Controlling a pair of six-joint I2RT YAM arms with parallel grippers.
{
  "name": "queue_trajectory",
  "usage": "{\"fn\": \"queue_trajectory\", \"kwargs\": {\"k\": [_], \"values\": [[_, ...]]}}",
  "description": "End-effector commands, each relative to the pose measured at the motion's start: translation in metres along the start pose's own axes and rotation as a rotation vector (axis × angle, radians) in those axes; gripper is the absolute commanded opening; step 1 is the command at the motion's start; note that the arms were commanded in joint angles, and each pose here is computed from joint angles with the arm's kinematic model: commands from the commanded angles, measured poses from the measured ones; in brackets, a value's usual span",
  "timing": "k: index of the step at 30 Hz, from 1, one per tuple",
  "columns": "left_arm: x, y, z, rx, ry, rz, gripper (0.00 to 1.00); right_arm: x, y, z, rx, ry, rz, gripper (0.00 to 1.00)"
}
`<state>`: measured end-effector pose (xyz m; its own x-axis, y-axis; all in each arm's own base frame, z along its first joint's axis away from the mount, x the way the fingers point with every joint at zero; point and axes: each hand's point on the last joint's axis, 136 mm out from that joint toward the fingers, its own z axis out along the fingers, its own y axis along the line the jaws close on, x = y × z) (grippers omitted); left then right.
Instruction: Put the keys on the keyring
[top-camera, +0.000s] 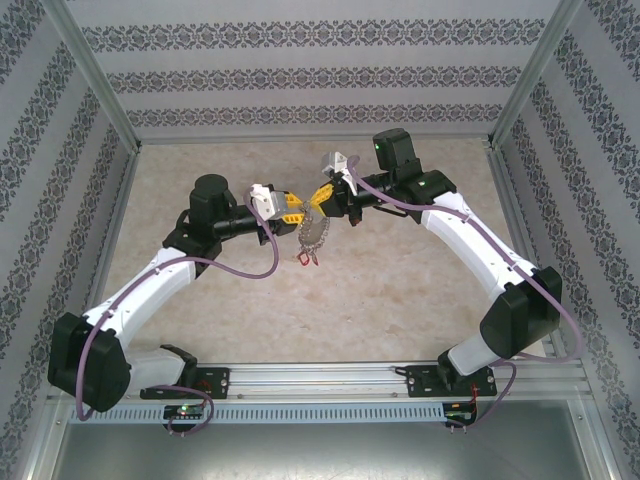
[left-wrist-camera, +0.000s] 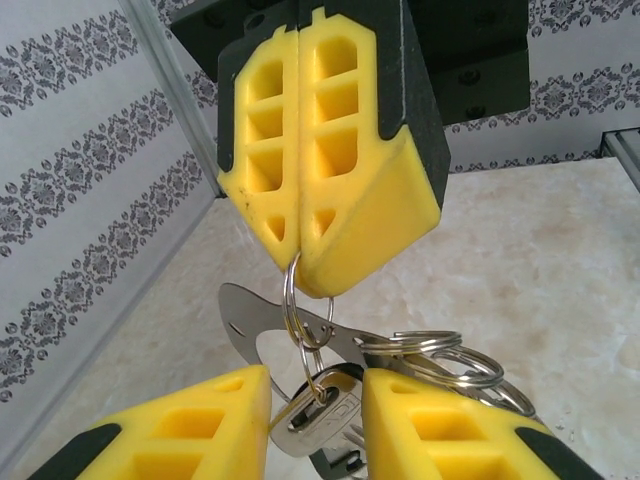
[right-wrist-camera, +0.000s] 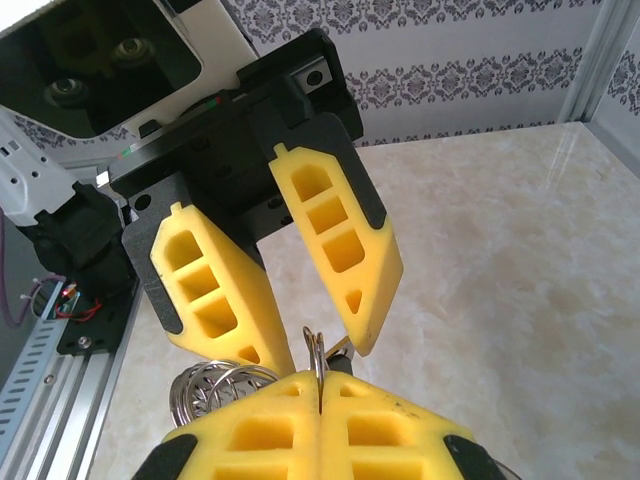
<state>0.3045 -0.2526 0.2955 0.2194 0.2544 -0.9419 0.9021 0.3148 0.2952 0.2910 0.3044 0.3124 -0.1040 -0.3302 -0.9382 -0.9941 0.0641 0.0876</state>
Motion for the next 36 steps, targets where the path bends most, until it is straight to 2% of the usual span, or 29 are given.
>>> {"fn": "queue_trajectory", "kwargs": {"k": [1, 3, 12, 19, 21, 28, 36], "values": [[-0.019, 0.006, -0.002, 0.017, -0.048, 0.018, 0.3, -0.013, 0.003, 0.001, -0.005, -0.02, -0.027, 0.0], [-0.02, 0.006, 0.0, 0.028, -0.05, 0.013, 0.29, -0.013, 0.002, 0.001, 0.002, -0.017, -0.028, 0.0], [-0.014, 0.006, 0.002, 0.03, -0.033, 0.006, 0.09, -0.014, 0.001, 0.0, 0.014, -0.018, -0.017, 0.0], [-0.005, 0.003, -0.001, 0.022, 0.003, 0.012, 0.08, -0.03, 0.003, -0.007, 0.042, -0.051, 0.031, 0.0], [-0.003, 0.004, -0.002, 0.007, 0.011, 0.016, 0.0, -0.033, 0.004, -0.009, 0.047, -0.061, 0.055, 0.0], [0.005, 0.008, -0.003, -0.028, 0.054, 0.031, 0.0, -0.046, 0.004, -0.008, 0.088, -0.113, 0.17, 0.0], [0.014, 0.005, -0.003, -0.017, 0.084, 0.046, 0.0, -0.051, -0.017, -0.014, 0.179, -0.213, 0.277, 0.0]]}}
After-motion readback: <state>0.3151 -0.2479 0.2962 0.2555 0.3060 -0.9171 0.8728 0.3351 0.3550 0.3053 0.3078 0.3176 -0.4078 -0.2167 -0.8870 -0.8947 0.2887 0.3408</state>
